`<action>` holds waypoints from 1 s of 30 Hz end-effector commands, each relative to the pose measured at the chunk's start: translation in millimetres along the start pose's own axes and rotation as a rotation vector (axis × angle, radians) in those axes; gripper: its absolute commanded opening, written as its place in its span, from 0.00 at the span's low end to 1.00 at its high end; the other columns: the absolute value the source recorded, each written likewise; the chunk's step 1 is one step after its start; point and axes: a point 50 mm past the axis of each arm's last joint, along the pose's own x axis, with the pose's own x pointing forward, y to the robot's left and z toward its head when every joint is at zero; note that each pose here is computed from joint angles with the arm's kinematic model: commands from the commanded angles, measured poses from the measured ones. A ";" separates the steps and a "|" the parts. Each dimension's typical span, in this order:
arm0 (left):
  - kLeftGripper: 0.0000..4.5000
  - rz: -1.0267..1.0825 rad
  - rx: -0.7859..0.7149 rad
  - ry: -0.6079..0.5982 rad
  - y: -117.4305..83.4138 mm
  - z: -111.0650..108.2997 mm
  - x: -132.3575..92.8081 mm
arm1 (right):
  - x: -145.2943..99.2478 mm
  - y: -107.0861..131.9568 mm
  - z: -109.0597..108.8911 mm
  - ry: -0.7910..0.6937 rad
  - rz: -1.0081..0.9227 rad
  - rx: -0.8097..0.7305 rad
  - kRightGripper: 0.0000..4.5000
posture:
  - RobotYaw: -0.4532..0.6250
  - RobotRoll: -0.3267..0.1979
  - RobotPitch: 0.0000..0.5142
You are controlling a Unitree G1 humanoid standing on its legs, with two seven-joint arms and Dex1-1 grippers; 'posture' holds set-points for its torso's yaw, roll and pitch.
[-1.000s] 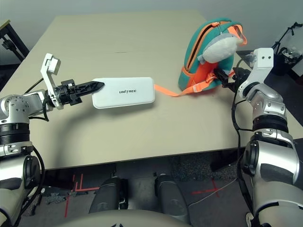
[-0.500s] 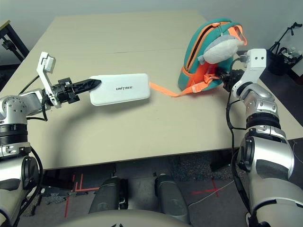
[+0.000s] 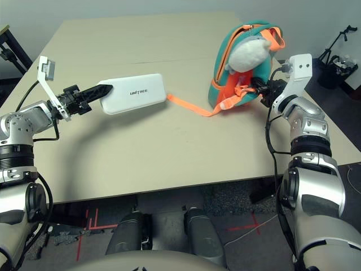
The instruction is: Put the pencil case into the backpack and zip it.
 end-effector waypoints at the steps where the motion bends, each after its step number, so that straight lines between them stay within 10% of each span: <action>1: 0.30 -0.006 0.037 -0.043 -1.6 13.3 0.2 | 3.4 33.0 23.1 -0.068 0.201 -0.016 0.06 | 0.34 0.62 0.13; 17: 0.30 -0.033 0.061 -0.053 -3.4 26.2 2.4 | -26.1 94.2 30.6 -0.041 0.415 0.045 0.06 | 0.32 0.62 0.13; 30: 0.30 -0.289 0.184 0.014 -68.9 55.8 -14.1 | -35.2 103.2 -3.3 0.073 0.409 0.086 0.06 | 0.34 0.62 0.14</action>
